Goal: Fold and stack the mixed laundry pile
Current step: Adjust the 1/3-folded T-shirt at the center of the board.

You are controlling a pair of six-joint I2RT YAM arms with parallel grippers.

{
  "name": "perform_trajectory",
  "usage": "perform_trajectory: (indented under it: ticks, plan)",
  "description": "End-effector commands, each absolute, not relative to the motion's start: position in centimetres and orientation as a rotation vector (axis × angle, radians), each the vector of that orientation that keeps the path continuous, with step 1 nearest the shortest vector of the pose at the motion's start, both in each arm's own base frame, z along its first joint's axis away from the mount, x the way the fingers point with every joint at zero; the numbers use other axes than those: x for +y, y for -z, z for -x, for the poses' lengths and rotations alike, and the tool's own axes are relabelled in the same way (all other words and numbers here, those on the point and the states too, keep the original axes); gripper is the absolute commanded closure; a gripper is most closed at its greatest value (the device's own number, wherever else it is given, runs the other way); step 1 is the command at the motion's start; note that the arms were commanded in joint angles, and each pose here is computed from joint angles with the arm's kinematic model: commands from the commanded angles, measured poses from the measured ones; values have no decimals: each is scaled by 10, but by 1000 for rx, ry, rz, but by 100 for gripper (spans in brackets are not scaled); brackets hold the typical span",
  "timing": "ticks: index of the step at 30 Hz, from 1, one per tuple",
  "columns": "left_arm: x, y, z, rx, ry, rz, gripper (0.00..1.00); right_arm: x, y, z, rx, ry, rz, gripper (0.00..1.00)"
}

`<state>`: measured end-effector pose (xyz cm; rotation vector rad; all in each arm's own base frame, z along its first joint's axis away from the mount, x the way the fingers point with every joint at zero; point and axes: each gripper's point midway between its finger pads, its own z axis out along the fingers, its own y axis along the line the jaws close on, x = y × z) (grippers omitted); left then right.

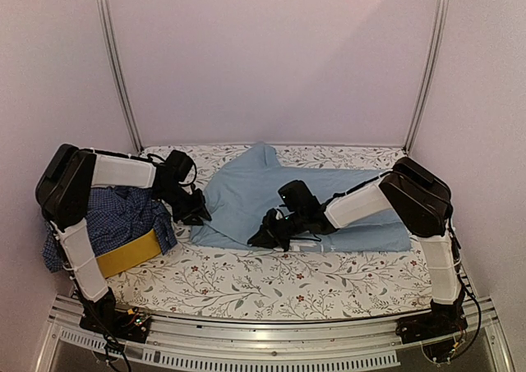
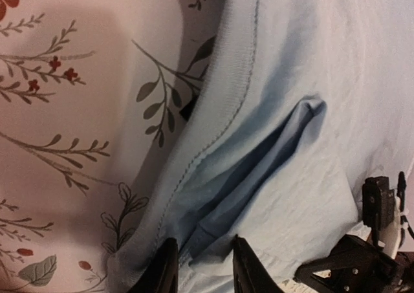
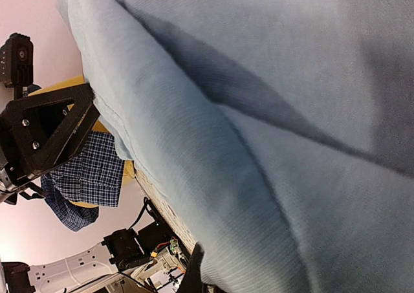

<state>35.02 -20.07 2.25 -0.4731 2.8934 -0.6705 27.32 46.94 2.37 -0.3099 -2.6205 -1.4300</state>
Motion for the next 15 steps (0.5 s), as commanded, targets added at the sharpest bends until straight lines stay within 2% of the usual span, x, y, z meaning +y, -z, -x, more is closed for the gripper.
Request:
perform_trajectory:
  ticks: [1,7,10,15]
  plan:
    - [-204,-24,-352,2892,664,445,77,473,-24,-273,-2625,1436,296,100]
    - [-204,-41,-363,2862,628,415,85,476,-29,-276,-2625,1462,280,100]
    - [-204,-46,-366,2857,624,404,100,477,-32,-278,-2627,1475,275,100]
    - [-212,-56,-372,2833,674,383,100,472,-45,-291,-2656,1522,274,100]
